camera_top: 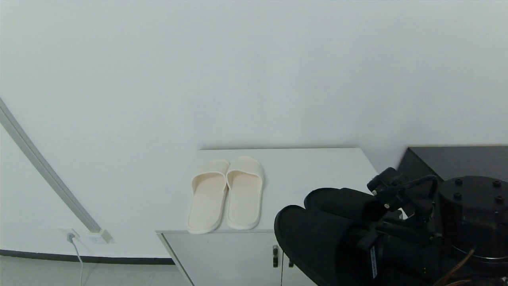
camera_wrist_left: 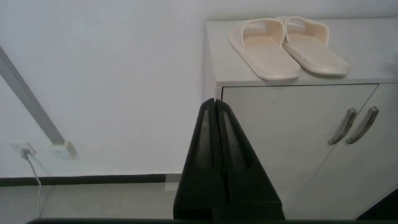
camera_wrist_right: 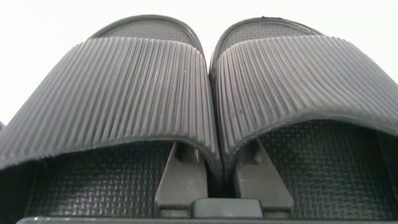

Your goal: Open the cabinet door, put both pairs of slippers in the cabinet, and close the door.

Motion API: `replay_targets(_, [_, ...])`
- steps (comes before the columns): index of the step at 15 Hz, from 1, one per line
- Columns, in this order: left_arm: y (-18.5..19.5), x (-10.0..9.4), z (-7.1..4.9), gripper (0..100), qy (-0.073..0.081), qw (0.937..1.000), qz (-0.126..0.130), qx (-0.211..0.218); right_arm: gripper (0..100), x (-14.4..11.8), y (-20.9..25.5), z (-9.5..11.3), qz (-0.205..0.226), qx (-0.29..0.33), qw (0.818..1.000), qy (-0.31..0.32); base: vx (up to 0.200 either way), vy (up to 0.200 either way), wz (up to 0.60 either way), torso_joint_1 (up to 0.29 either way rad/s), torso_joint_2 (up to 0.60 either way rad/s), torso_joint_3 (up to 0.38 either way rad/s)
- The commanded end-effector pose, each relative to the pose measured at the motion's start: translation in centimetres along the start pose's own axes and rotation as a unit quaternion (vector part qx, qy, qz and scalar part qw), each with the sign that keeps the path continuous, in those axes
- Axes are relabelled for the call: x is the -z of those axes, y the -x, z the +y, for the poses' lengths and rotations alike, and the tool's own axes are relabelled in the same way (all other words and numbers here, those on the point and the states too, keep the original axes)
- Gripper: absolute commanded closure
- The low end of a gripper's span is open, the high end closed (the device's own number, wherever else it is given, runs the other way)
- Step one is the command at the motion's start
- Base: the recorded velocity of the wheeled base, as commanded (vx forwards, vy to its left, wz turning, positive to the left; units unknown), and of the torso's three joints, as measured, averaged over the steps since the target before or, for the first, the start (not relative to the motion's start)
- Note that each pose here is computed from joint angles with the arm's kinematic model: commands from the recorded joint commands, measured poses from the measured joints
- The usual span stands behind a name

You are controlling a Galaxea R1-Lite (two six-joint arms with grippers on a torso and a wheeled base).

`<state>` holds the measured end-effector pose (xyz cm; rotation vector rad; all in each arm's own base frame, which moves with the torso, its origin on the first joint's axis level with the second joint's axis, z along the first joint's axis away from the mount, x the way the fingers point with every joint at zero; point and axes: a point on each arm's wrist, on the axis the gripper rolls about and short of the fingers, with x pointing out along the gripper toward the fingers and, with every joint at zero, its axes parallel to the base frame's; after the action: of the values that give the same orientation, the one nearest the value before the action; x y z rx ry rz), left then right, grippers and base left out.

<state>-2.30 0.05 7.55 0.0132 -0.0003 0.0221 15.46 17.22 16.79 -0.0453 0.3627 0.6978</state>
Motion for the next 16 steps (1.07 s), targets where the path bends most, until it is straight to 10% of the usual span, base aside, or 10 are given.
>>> replay_targets(1, [-0.02,0.02,0.0,100,0.0,1.0,0.001,0.0,100,-0.01,0.48,-0.06,-0.005,0.001,1.0,-0.001,0.0,0.0,0.0,0.0,0.0,0.0])
replay_targets(16, [0.0,-0.02,-0.02,100,0.0,1.0,0.0,0.003,100,0.13,0.58,-0.08,-0.005,-0.001,1.0,0.0,-0.16,0.0,0.0,0.001,0.0,0.002])
